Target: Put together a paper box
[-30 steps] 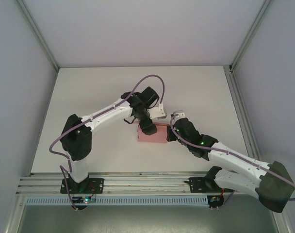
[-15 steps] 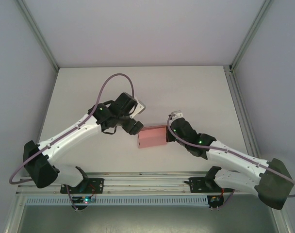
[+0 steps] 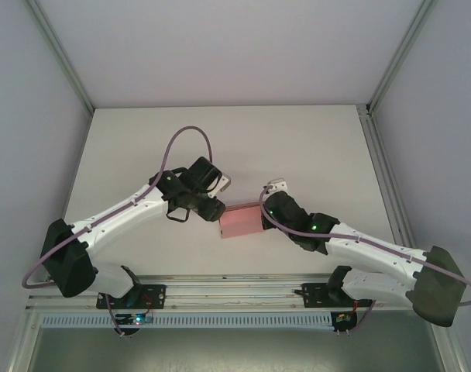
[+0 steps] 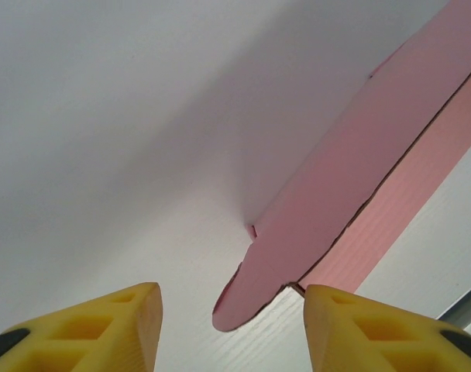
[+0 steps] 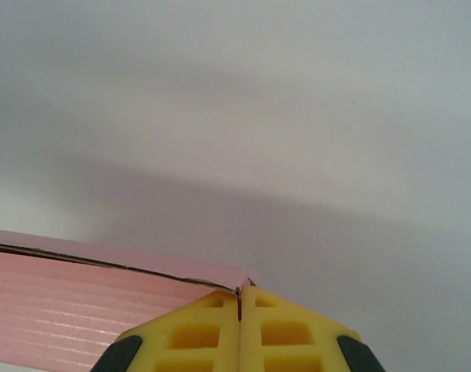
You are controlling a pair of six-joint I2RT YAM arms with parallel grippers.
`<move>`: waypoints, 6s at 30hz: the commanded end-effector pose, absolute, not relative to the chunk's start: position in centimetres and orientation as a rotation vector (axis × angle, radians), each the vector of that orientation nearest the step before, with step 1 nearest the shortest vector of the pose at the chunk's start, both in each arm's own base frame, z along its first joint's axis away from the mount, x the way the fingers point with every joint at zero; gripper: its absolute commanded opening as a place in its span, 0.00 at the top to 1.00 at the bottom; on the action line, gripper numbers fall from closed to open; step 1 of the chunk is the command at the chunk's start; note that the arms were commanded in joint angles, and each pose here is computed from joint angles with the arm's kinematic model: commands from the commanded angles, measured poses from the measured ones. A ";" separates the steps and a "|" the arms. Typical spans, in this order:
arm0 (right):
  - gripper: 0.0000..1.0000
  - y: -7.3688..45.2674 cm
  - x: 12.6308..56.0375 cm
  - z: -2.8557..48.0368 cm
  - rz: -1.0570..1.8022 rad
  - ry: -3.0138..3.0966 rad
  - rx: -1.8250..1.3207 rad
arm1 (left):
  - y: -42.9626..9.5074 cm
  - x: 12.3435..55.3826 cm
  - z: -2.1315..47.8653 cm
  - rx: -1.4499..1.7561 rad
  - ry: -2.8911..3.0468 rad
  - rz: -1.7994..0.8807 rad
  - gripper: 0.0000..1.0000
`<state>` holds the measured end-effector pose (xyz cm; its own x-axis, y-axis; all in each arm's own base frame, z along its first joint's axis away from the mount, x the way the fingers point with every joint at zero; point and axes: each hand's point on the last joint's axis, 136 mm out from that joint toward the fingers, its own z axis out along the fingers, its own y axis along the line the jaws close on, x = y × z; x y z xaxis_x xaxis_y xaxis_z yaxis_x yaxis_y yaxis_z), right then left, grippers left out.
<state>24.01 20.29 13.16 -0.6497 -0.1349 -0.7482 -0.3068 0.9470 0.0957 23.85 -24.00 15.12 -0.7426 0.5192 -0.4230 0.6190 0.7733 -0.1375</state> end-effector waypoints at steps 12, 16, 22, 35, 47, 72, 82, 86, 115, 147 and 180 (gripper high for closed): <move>1.00 19.4 23.1 12.6 0.179 2.300 -0.322 | -24.9 23.5 13.2 0.798 2.693 -0.432 0.78; 1.00 19.5 23.0 12.7 0.151 2.287 -0.330 | -25.8 23.3 13.6 0.747 2.709 -0.518 0.82; 1.00 19.8 22.8 12.5 0.081 2.268 -0.355 | -26.7 23.3 14.1 0.628 2.779 -0.583 0.94; 1.00 21.0 22.4 12.0 -0.128 2.216 -0.421 | -28.7 23.3 15.7 0.382 2.886 -0.850 0.96; 1.00 22.2 21.5 12.3 0.010 2.188 -0.365 | -27.0 24.2 13.3 0.155 2.884 -0.840 0.98; 1.00 22.1 19.7 11.9 -0.042 2.065 -0.399 | -26.4 18.3 10.9 0.483 2.732 -0.808 0.65; 1.00 21.9 20.0 12.2 -0.094 2.026 -0.370 | -28.1 19.1 16.3 0.417 2.614 -0.968 0.00; 1.00 21.7 20.3 13.1 -0.096 1.996 -0.323 | -26.6 20.7 17.3 0.257 2.654 -0.819 0.00; 1.00 21.3 21.2 12.7 -0.234 2.006 -0.119 | -24.8 24.2 12.0 -0.699 2.740 -1.171 0.00; 0.61 24.6 20.1 12.4 0.202 2.075 -0.209 | -23.1 23.8 7.3 -0.630 2.699 -1.006 0.58; 0.44 19.0 22.3 8.8 0.417 2.187 0.054 | -23.2 22.3 5.8 -0.379 2.701 -0.949 0.63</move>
